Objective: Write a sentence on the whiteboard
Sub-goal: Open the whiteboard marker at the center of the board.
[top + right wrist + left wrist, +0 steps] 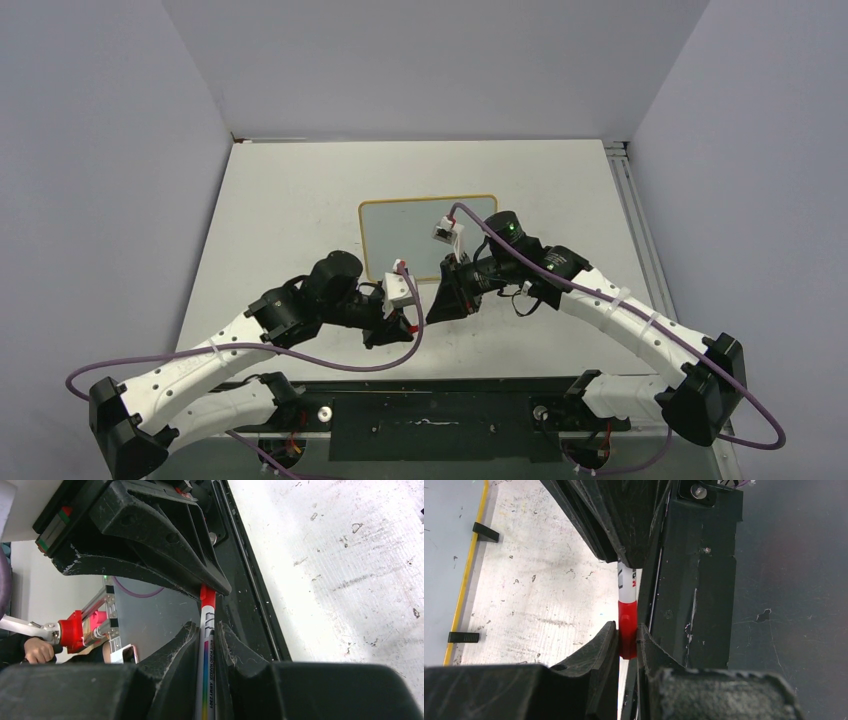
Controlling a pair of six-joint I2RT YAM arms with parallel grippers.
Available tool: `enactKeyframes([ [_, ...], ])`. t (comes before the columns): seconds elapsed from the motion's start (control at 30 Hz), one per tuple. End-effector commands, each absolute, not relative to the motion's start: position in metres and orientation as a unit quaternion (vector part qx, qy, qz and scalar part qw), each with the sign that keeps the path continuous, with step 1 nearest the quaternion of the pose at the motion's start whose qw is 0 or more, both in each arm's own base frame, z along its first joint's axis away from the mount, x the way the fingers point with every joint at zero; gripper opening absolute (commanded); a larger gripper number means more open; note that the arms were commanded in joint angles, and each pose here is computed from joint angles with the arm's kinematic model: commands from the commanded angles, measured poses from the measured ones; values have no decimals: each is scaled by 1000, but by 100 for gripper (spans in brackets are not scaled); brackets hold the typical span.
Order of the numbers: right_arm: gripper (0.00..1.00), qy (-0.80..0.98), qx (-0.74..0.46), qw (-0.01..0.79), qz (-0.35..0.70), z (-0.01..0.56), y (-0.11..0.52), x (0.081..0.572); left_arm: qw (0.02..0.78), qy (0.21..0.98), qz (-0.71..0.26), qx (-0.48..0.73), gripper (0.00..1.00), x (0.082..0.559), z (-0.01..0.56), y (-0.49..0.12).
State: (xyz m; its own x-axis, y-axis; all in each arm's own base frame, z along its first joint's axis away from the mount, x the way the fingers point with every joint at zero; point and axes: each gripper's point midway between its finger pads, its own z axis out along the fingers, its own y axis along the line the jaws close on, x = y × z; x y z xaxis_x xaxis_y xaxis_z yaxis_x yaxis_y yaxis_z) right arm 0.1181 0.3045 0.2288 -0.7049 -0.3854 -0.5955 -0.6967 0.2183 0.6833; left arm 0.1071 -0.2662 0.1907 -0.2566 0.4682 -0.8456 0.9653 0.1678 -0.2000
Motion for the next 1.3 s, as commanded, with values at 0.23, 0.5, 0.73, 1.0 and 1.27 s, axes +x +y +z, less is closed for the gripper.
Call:
enactKeyframes([
  [0.23,5,727,-379,186,541,263,305,110,378,705,-335,497,0,135,195,-263],
  [0.5,5,716,-375,213,548,282,288,123,385,709,-323,494,0,138,193,-260],
  [0.73,5,726,-382,221,528,282,280,128,378,714,-316,498,0,138,187,-260],
  [1.0,5,723,-384,234,524,291,274,133,378,717,-310,497,0,140,185,-257],
  [1.27,5,723,-384,247,518,299,270,137,379,720,-305,495,0,141,184,-256],
])
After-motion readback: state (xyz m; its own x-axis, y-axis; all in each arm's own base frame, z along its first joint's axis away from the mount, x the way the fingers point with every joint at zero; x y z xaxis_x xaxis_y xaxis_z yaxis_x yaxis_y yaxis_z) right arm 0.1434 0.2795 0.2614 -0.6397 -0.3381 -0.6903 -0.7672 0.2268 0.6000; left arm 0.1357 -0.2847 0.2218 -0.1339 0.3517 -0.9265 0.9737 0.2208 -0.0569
